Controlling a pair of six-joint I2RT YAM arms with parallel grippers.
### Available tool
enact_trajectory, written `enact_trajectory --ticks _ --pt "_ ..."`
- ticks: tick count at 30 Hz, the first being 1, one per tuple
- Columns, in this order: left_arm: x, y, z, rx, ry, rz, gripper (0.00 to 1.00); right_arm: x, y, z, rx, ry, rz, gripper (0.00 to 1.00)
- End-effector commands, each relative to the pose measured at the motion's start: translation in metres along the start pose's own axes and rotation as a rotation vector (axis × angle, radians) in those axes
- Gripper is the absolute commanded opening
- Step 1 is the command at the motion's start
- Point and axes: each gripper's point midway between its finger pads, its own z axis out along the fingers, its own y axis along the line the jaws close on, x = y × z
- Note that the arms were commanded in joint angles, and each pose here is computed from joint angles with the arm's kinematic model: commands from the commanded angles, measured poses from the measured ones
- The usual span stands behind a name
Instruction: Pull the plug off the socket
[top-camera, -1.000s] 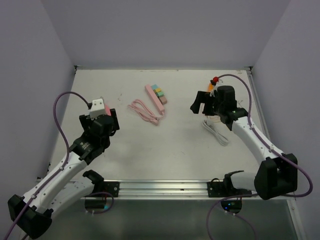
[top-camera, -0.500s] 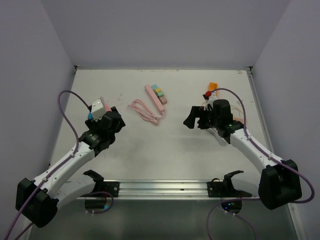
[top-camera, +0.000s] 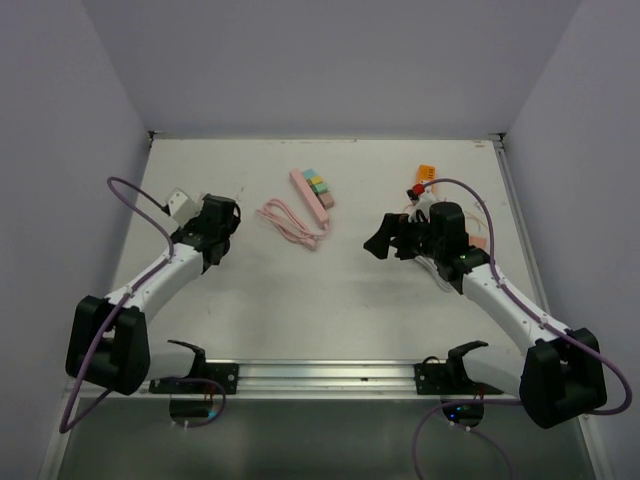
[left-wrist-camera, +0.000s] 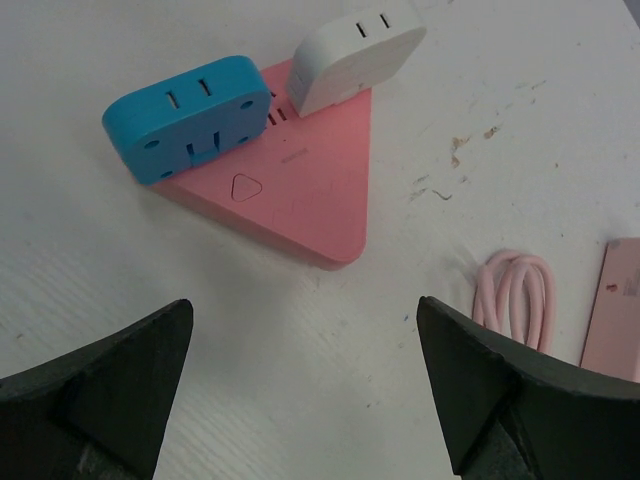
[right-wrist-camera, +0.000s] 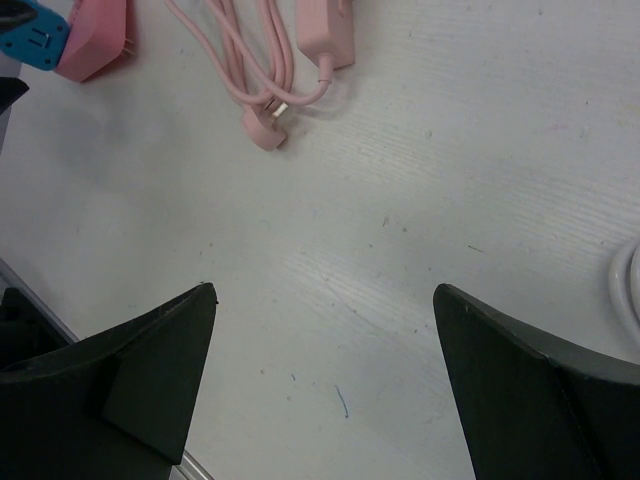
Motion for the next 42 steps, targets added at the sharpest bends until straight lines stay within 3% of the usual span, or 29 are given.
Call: enact_trajectory --ticks 1,4,9,28,42 --pt "-0.02 -0.022 0.011 -0.018 -0.044 -0.136 0.97 -0.009 0.012 0.0 -0.055 -0.035 -0.013 0.94" --pt "-0.003 -0.014 0.021 -0.039 -0.019 -0.196 0.99 -0.009 0.012 0.0 -0.055 -0.036 -0.016 0.94" --pt "0.006 -0.015 0.027 0.082 -0.037 -0.355 0.99 -0.006 0.015 -0.001 -0.066 -0.03 -0.021 0.94" --pt "0.008 0.019 0.04 0.221 -0.206 -0.596 1.0 -0.002 0.022 0.003 -0.091 -0.011 -0.042 0.94" --pt "0.01 0.008 0.059 0.246 -0.201 -0.693 0.99 0.003 0.022 0.007 -0.093 0.013 -0.045 0.94"
